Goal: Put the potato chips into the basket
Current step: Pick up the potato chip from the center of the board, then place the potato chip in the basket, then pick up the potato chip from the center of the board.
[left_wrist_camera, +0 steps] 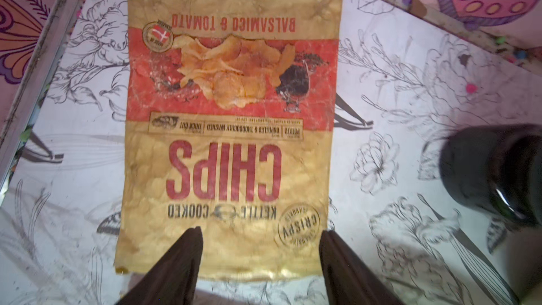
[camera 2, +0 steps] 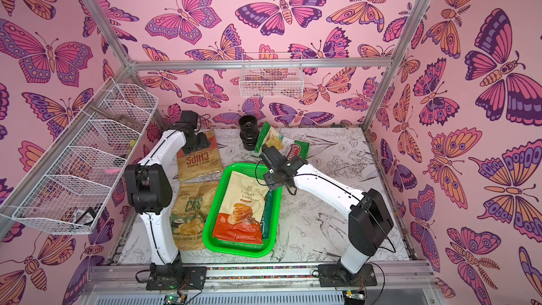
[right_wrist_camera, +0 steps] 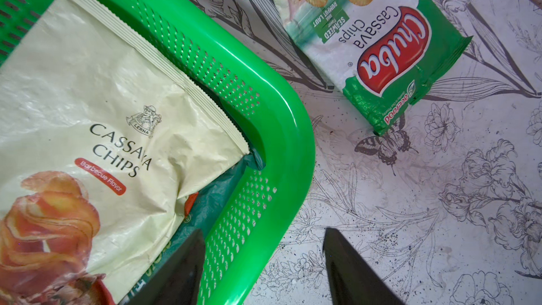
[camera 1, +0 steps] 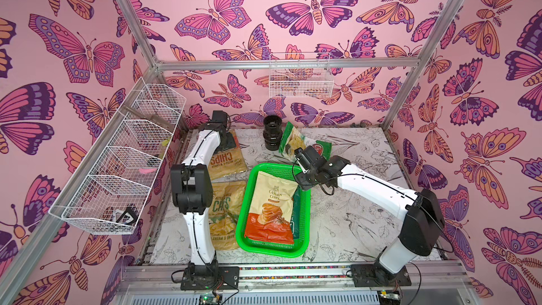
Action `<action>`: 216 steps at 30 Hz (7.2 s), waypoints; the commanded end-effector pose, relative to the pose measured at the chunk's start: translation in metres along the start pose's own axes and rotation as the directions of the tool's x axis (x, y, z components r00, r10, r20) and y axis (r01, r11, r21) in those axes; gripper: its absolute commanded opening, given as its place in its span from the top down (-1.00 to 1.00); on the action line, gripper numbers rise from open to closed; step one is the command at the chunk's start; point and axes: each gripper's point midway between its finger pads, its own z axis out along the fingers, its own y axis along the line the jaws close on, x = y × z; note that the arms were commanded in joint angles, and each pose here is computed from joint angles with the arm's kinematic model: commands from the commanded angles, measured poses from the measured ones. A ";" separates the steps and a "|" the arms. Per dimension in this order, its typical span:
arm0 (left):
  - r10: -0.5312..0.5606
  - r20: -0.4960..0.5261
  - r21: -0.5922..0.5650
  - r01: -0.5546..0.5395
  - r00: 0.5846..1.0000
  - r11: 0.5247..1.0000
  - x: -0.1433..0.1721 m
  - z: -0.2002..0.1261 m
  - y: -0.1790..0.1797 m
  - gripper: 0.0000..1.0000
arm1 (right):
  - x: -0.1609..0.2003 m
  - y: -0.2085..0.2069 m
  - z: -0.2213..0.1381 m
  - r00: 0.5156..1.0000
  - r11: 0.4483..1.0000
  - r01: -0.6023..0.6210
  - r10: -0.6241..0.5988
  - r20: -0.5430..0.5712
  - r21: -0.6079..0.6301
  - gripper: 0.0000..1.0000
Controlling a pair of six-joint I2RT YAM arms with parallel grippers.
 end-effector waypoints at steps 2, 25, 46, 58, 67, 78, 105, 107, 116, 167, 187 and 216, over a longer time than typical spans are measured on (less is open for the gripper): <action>0.005 -0.104 -0.039 -0.009 0.995 0.999 0.014 0.027 0.011 -0.39 | 0.000 -0.003 -0.003 1.000 1.000 -0.024 0.024 0.014 -0.012 -0.35; -0.086 -0.337 -0.031 0.080 0.938 0.996 0.061 0.102 0.033 0.86 | 0.005 -0.002 0.008 0.999 0.998 -0.044 0.043 -0.020 -0.052 -0.35; -0.070 -0.226 -0.010 0.069 0.972 0.998 0.024 0.063 0.030 1.00 | 0.001 -0.008 0.002 0.997 0.996 -0.074 0.074 -0.002 -0.045 -0.35; -0.034 -0.107 0.045 0.039 0.994 0.998 -0.006 0.007 0.015 1.00 | 0.002 -0.026 0.009 0.984 0.983 -0.180 0.179 -0.019 -0.044 -0.35; 0.010 -0.055 0.070 -0.006 0.998 0.998 -0.007 -0.028 -0.002 1.00 | 0.008 -0.041 0.015 0.959 0.957 -0.282 0.280 -0.038 -0.071 -0.35; 0.055 -0.027 0.096 -0.052 0.998 0.994 0.007 -0.061 -0.023 1.00 | 0.014 -0.047 0.015 0.950 0.947 -0.313 0.311 -0.038 -0.072 -0.35; 0.106 -0.014 0.243 -0.100 0.994 0.965 0.159 -0.190 -0.068 1.00 | 0.024 -0.070 0.034 0.891 0.888 -0.452 0.445 -0.089 -0.084 -0.35; 0.102 -0.017 0.246 -0.095 0.995 0.965 0.172 -0.194 -0.070 1.00 | 0.025 -0.072 0.037 0.883 0.879 -0.468 0.460 -0.096 -0.090 -0.35; 0.147 -0.069 0.295 -0.121 0.987 0.948 0.214 -0.205 -0.093 1.00 | 0.023 -0.076 0.043 0.844 0.834 -0.536 0.524 -0.120 -0.128 -0.34; 0.398 -0.141 0.229 -0.361 0.907 0.904 0.270 -0.165 -0.149 0.36 | 0.026 -0.076 0.058 0.825 0.815 -0.562 0.541 -0.163 -0.139 -0.33; 0.464 -0.263 0.174 -0.432 0.846 0.885 0.288 -0.034 -0.169 0.33 | 0.019 -0.082 0.052 0.826 0.816 -0.562 0.544 -0.146 -0.136 -0.33; 0.372 0.539 0.292 -0.582 0.756 0.759 0.094 -0.186 -0.144 0.16 | -0.058 -0.164 0.120 0.825 0.815 -0.530 0.560 -0.080 0.235 -0.25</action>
